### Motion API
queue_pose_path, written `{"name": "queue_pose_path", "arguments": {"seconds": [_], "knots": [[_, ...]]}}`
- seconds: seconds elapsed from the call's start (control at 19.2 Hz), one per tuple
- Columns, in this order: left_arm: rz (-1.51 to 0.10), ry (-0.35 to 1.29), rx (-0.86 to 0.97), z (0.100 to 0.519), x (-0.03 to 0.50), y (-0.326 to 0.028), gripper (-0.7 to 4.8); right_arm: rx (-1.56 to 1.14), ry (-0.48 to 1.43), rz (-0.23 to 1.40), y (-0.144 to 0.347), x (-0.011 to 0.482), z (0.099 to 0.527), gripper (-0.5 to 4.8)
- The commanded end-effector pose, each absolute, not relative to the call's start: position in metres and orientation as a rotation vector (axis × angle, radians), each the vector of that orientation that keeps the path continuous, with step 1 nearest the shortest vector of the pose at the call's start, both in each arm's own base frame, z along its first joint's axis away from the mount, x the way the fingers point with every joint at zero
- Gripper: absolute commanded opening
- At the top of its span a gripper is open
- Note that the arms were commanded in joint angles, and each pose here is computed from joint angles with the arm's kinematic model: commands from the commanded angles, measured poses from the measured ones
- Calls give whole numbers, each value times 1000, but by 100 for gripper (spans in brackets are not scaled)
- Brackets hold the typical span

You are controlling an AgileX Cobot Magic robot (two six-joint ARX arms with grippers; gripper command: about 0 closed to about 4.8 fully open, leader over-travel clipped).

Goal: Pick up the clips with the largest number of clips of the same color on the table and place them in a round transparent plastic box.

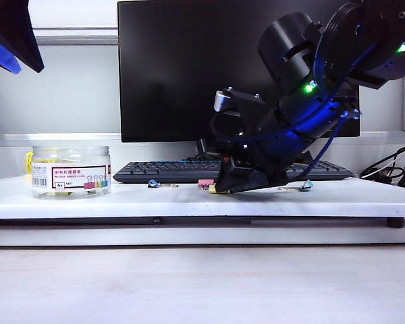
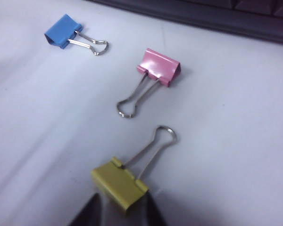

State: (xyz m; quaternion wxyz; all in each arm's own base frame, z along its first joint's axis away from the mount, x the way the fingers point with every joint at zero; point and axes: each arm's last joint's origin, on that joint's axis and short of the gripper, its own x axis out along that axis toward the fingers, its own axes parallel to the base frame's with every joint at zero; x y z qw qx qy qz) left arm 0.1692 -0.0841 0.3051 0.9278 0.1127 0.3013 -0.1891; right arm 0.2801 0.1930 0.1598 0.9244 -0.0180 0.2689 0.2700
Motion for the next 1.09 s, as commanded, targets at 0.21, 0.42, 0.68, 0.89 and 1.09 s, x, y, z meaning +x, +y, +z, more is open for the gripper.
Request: {"name": "queue_pose_path", "arguments": {"seconds": [0.21,0.42,0.68,0.89,1.09], "knots": [[-387,616,227,305,169,-84,192,-31,548,569,194,280,161,107],[-387,618,227,305,168,-84,192,24,528,606,197,281,164,249],[-388,618,228,305,168,-84,192,57,472,610,199,284,169,289],[-388,618,228,305,168,-84,192,46,537,602,201,287,146,289],[-389,618,231,305,168,-84,192,37,553,608,205,286,139,237]]}}
